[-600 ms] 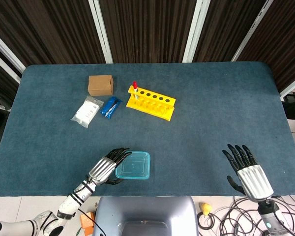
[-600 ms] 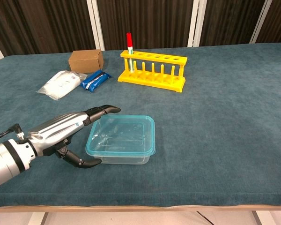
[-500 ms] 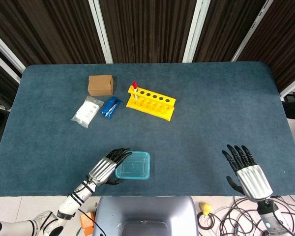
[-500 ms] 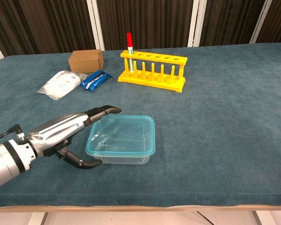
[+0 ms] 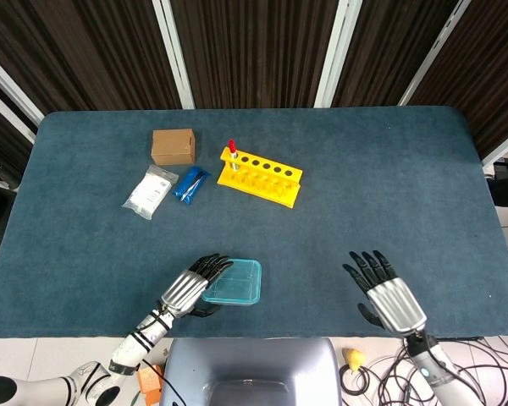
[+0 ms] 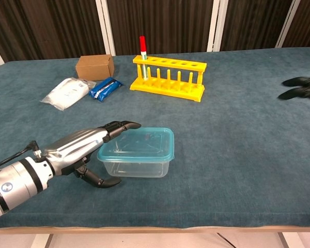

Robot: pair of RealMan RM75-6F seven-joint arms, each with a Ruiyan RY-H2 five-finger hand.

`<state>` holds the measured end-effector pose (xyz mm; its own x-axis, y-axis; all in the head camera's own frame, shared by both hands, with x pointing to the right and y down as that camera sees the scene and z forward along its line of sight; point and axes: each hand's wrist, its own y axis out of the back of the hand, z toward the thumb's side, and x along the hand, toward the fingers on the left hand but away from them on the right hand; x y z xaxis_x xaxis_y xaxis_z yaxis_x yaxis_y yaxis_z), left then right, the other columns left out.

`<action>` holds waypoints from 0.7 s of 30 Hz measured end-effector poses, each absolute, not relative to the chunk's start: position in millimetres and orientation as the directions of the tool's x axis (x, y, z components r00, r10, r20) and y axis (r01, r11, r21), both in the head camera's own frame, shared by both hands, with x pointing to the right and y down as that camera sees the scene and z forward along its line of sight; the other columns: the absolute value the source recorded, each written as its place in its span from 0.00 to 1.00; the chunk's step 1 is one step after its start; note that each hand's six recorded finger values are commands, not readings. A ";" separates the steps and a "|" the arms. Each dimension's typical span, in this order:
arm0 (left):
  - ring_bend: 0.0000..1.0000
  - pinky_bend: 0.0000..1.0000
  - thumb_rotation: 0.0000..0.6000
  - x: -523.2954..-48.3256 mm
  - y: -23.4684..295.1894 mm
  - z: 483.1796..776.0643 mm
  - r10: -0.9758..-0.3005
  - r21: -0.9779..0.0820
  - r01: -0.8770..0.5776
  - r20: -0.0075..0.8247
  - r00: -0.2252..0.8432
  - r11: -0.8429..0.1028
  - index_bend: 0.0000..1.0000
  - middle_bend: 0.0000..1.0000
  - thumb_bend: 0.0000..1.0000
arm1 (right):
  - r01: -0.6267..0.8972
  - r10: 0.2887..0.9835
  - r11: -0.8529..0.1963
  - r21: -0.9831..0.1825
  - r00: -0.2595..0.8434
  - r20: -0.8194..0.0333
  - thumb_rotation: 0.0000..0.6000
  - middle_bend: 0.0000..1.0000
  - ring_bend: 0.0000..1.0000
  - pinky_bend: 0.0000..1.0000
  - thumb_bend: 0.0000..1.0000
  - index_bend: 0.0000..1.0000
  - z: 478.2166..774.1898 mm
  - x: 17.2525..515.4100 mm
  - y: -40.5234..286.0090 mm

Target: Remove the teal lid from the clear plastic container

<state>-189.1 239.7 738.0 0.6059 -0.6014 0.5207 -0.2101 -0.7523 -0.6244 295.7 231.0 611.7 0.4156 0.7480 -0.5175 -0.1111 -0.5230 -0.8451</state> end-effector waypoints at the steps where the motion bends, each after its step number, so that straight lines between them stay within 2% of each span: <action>1: 0.00 0.10 1.00 -189.2 239.7 737.6 -0.603 -0.627 -0.209 0.518 0.607 -0.750 0.13 0.16 0.26 | -0.118 0.737 -0.529 -0.840 0.427 -0.524 1.00 0.00 0.00 0.00 0.29 0.16 616.6 286.8 230.3; 5: 0.01 0.10 1.00 -190.3 241.7 737.0 -0.604 -0.638 -0.199 0.514 0.609 -0.743 0.18 0.20 0.26 | -0.135 0.709 -0.537 -0.833 0.463 -0.532 1.00 0.00 0.00 0.00 0.29 0.20 628.6 257.1 230.9; 12: 0.02 0.10 1.00 -192.0 242.8 736.2 -0.608 -0.643 -0.202 0.508 0.610 -0.739 0.20 0.22 0.27 | -0.126 0.676 -0.535 -0.836 0.530 -0.512 1.00 0.00 0.00 0.00 0.29 0.25 637.8 213.1 236.0; 21: 0.06 0.10 1.00 -193.3 248.3 737.4 -0.600 -0.644 -0.188 0.512 0.615 -0.741 0.25 0.27 0.28 | -0.074 0.661 -0.498 -0.864 0.612 -0.434 1.00 0.00 0.00 0.00 0.29 0.42 652.9 158.0 241.1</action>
<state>-193.3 248.3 737.4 0.6147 -0.6004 0.5115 -0.1879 -0.7413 -0.6443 158.0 241.1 652.9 0.6117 0.6613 -0.4341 -0.0741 -0.4985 -0.8637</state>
